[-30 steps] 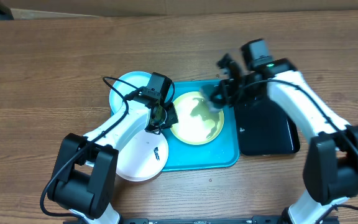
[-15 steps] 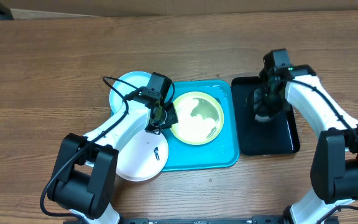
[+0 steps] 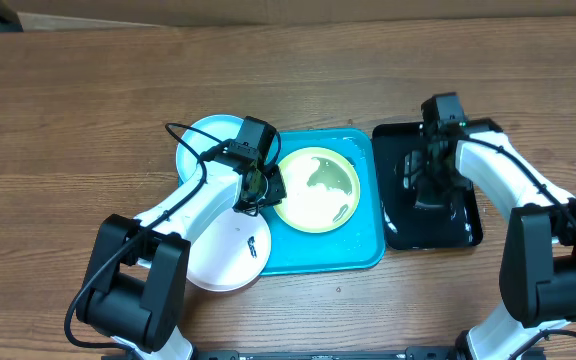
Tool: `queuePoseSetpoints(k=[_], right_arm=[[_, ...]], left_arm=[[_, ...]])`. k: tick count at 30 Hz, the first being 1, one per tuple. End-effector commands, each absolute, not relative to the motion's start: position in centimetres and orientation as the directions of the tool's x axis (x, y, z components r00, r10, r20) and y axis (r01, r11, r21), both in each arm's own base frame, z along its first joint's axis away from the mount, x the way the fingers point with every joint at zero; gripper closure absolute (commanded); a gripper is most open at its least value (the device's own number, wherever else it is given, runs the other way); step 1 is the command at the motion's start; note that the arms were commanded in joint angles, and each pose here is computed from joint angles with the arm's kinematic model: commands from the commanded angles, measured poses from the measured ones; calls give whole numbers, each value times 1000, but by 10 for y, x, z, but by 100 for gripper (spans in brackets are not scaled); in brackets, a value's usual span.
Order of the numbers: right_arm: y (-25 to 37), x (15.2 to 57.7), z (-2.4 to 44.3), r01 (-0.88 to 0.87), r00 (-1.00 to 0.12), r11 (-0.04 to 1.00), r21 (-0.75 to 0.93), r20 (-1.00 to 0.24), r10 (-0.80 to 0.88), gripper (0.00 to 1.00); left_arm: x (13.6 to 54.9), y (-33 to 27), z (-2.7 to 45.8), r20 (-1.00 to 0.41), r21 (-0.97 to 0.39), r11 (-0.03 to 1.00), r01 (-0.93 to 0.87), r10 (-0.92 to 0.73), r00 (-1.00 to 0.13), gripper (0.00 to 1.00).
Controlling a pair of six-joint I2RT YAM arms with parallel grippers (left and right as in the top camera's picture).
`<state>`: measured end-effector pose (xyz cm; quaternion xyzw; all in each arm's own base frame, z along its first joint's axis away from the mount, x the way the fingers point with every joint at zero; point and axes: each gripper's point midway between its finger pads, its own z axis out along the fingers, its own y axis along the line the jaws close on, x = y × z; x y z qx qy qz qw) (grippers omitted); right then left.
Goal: Clean dirty plates on tray and stack at the side
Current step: 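Drop the sponge into the black basin and retract the right arm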
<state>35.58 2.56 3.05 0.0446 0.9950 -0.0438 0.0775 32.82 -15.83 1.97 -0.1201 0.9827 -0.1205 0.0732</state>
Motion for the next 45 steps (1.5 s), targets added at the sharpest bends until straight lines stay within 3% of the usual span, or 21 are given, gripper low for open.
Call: queuePoseSetpoints(k=[1, 6, 11, 15, 19, 21, 26, 30, 38, 41, 45], right_arm=[[27, 393, 70, 147, -951, 988, -36, -280, 131, 21], [4, 417, 96, 233, -911, 973, -7, -352, 215, 18], [-41, 416, 98, 357, -872, 934, 18, -351, 340, 18], [-81, 411, 97, 480, -813, 876, 48, -350, 465, 17], [-101, 406, 97, 524, -788, 849, 66, -341, 513, 9], [-105, 404, 97, 534, -783, 843, 65, -338, 522, 0], [-107, 404, 97, 536, -781, 842, 65, -341, 523, 0], [-107, 405, 97, 535, -781, 842, 65, -341, 523, 0], [-107, 404, 97, 536, -781, 842, 65, -341, 523, 0], [-107, 404, 97, 536, -781, 842, 65, -341, 523, 0], [-107, 404, 97, 536, -781, 842, 65, -341, 523, 0]], left_arm=[[330, -160, 18, -110, -255, 944, -207, -241, -964, 71], [330, -152, 15, -136, -205, 956, -211, -241, -961, 71], [329, -159, 13, -152, -203, 961, -188, -221, -963, 79], [330, -161, 13, -177, -183, 967, -177, -209, -962, 79], [329, -160, 12, -185, -167, 971, -173, -203, -961, 77], [328, -159, 11, -182, -165, 971, -174, -203, -962, 77], [326, -157, 9, -180, -156, 972, -177, -204, -962, 77], [326, -157, 9, -178, -154, 972, -177, -204, -963, 85], [324, -156, -4, -150, -140, 970, -197, -218, -964, 81], [322, -157, -8, -138, -143, 970, -198, -218, -966, 96], [329, -163, 0, -144, -165, 968, -191, -215, -966, 96]])
